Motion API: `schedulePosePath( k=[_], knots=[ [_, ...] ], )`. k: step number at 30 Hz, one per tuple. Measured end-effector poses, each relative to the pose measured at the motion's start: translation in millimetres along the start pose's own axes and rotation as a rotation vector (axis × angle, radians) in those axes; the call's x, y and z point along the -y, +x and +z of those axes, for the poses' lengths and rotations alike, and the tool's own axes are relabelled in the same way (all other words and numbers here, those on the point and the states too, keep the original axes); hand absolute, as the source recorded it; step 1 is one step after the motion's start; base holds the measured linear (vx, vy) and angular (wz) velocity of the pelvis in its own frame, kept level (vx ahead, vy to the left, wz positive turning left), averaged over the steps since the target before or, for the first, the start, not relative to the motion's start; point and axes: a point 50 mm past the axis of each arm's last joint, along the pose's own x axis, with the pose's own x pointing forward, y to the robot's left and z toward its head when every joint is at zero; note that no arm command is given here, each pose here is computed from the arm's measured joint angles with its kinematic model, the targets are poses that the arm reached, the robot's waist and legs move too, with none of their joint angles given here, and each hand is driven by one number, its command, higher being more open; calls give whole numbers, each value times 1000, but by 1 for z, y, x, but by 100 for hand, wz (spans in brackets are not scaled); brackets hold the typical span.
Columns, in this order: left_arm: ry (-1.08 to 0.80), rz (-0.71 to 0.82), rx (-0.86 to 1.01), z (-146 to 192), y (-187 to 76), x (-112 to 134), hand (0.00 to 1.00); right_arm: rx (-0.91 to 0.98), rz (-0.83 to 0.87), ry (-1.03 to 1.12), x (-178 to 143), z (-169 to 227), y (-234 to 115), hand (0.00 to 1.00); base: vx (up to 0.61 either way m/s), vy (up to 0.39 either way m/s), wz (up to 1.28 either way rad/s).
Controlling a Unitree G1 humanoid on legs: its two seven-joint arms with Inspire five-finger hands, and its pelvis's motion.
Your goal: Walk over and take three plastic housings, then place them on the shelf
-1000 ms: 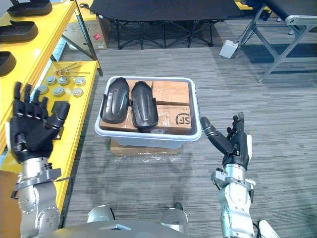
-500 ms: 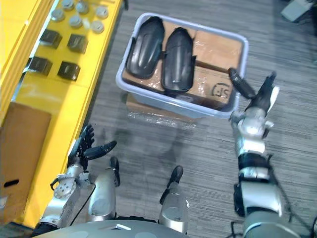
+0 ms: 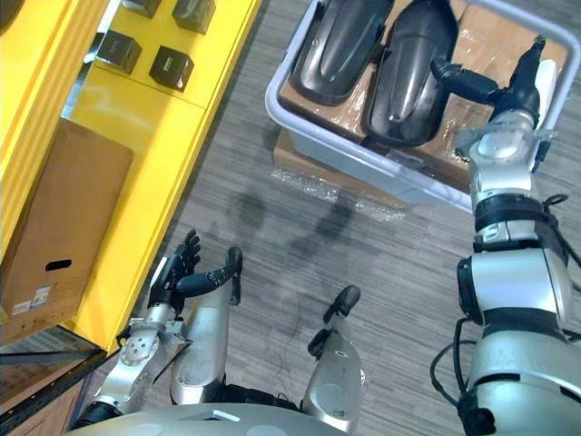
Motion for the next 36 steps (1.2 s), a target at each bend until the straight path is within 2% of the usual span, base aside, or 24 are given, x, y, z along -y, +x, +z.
schedulePosePath(
  k=[5,8,9,12,15,18,20,25,31,36],
  knots=[
    [-41,-20,-18,-6,-2,9,100,-198,-20,-91,7,-20,1,100,-13,-1,1],
    [-63,-19,-9,-5,-2,13,100,-228,-55,-90,16,-14,4,100,-44,-2,8],
    [-71,-28,-10,-6,-2,16,100,-239,-82,-93,25,-12,6,0,-67,13,16],
    [-100,-32,-15,-7,-3,19,100,-262,-112,-98,36,-13,7,0,-77,15,16],
    [-106,-38,-10,-6,-3,21,100,-294,-203,-145,69,-19,9,0,-78,14,16],
    [-109,-33,-11,-6,-3,20,100,-296,-213,-176,82,-20,10,0,-50,6,4],
    [-125,-19,-14,-6,-3,19,100,-291,-210,-271,88,-21,10,0,-33,-9,4],
    [-132,-20,-6,-5,-4,19,100,-321,-199,-406,93,-28,9,0,-10,-20,5],
    [-152,-31,17,-1,-11,18,100,-347,-167,-452,88,-33,8,0,-7,0,1],
    [-154,-9,43,1,-14,4,100,-262,-178,-542,81,-26,9,0,-51,-34,-7]
  ],
)
